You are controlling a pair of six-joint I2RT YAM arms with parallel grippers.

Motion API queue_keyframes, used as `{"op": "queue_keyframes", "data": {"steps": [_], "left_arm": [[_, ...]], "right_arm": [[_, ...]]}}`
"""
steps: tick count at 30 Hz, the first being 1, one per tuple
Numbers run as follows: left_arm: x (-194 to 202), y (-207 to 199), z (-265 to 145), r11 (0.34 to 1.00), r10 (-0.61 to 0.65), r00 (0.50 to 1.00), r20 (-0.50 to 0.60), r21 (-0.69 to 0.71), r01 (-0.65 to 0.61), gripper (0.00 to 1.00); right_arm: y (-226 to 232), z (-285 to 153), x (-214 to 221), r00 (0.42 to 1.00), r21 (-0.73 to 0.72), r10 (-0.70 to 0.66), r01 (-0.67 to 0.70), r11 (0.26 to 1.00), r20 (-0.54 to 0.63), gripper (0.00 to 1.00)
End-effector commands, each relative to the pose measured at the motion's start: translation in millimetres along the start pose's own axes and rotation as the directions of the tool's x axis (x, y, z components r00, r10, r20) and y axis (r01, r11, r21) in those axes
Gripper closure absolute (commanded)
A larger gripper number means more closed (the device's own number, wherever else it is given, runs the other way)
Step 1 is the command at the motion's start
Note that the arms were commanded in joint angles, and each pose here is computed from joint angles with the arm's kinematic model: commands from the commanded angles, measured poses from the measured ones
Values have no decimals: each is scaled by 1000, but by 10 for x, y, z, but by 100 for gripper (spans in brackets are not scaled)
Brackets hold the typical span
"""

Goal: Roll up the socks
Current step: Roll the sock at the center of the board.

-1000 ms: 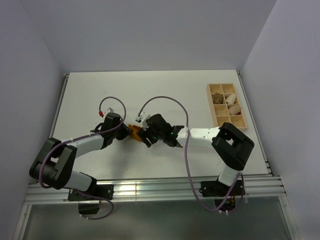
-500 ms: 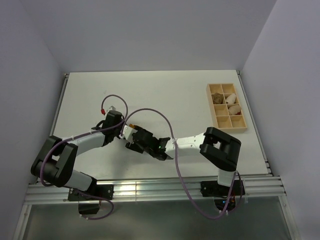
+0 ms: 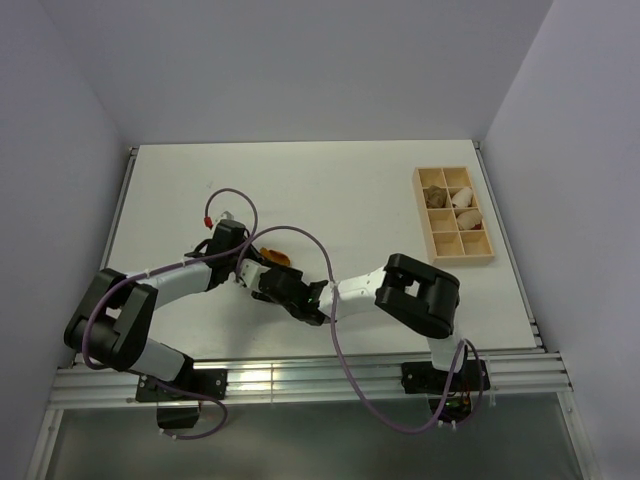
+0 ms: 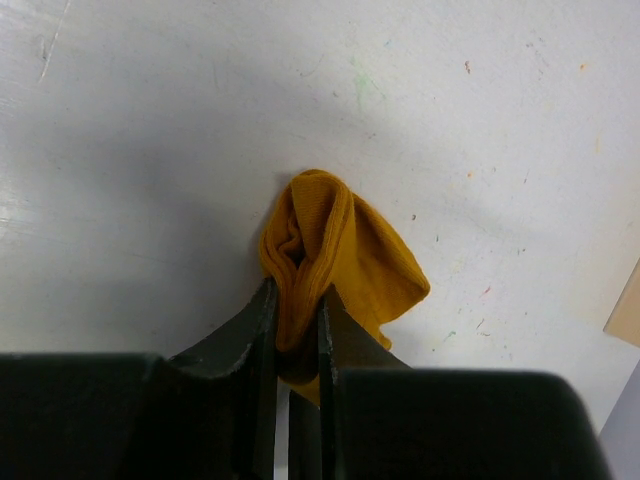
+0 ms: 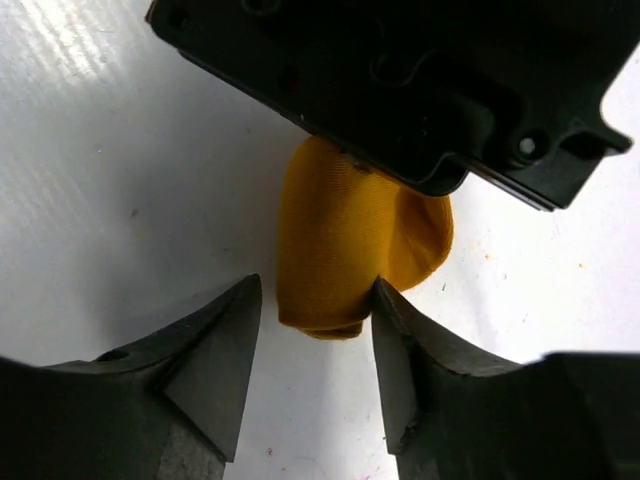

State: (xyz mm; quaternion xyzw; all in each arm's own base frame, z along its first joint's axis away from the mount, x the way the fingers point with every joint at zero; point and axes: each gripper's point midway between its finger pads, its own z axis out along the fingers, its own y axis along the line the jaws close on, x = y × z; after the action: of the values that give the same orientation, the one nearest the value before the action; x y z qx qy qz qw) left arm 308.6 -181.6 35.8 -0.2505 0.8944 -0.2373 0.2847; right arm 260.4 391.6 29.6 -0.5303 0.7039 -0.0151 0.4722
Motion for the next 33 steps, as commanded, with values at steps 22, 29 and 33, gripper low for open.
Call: {"op": "queue_keyframes", "data": {"steps": [22, 29, 33], "left_arm": [[-75, -34, -170, 998, -64, 997, 49, 28, 63, 26], [-273, 127, -308, 984, -177, 977, 119, 54, 171, 24], [-333, 255, -398, 978, -207, 965, 161, 55, 201, 24]], "right_arm": [[474, -30, 364, 972, -382, 98, -176, 907, -214, 100], [505, -40, 558, 926, -481, 175, -327, 813, -334, 100], [566, -91, 566, 896, -562, 212, -414, 716, -391, 100]]}}
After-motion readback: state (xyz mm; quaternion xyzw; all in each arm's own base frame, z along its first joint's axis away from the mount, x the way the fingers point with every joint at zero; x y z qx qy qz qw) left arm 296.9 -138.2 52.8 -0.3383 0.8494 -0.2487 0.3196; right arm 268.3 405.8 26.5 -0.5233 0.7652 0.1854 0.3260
